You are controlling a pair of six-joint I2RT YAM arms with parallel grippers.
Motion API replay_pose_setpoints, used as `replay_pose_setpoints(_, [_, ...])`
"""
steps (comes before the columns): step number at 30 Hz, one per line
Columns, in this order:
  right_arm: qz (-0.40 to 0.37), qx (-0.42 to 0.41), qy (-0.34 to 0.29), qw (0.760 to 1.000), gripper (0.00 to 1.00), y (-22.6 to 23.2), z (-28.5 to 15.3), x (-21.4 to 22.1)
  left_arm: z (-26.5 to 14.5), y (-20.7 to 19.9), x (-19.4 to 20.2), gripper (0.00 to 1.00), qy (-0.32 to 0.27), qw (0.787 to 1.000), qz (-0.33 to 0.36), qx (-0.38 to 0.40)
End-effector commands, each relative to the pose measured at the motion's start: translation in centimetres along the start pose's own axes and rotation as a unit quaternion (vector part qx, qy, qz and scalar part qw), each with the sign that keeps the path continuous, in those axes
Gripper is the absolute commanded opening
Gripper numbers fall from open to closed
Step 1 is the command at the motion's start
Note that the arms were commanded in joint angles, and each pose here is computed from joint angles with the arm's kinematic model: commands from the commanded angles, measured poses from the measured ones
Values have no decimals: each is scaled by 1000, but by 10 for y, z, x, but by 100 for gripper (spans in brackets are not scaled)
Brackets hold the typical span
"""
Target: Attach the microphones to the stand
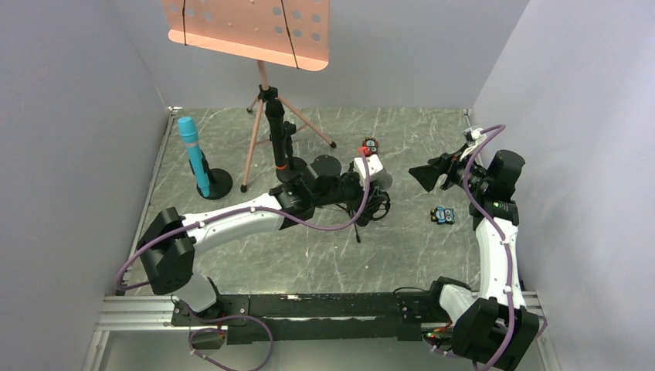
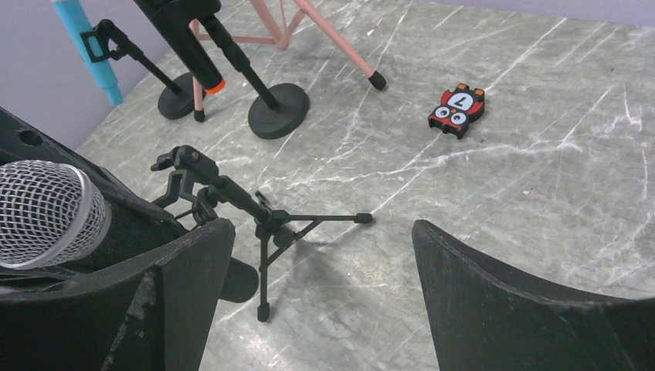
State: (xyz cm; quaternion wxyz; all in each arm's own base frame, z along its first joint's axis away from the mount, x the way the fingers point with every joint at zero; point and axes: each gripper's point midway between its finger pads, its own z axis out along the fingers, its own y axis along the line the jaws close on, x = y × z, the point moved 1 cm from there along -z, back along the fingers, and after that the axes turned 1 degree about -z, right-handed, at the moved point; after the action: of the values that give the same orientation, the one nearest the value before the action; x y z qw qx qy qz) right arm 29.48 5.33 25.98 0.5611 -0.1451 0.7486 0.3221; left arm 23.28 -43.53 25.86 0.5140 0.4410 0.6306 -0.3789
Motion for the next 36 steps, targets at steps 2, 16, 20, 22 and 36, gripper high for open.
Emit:
replay_pose_setpoints(2, [-20,-6,-6,1000,91,-1,0,-4,-8,-3,12,0,25,999,-34,-10])
replay_pose_setpoints(16, [-23,-14,-1,1000,91,-2,2,1,-36,7,-59,85,-25,995,-72,-64])
replay_pose_setpoints(20, [-27,-19,-1,999,91,-1,2,1,-58,3,-76,90,-49,995,-58,-65])
replay_pose_setpoints(22, [-30,-24,-1,999,91,0,1,2,-71,1,-83,92,-61,995,-52,-67])
replay_pose_setpoints(36, [-100,-74,5,992,92,11,-2,14,-182,3,18,99,-59,973,-145,-172])
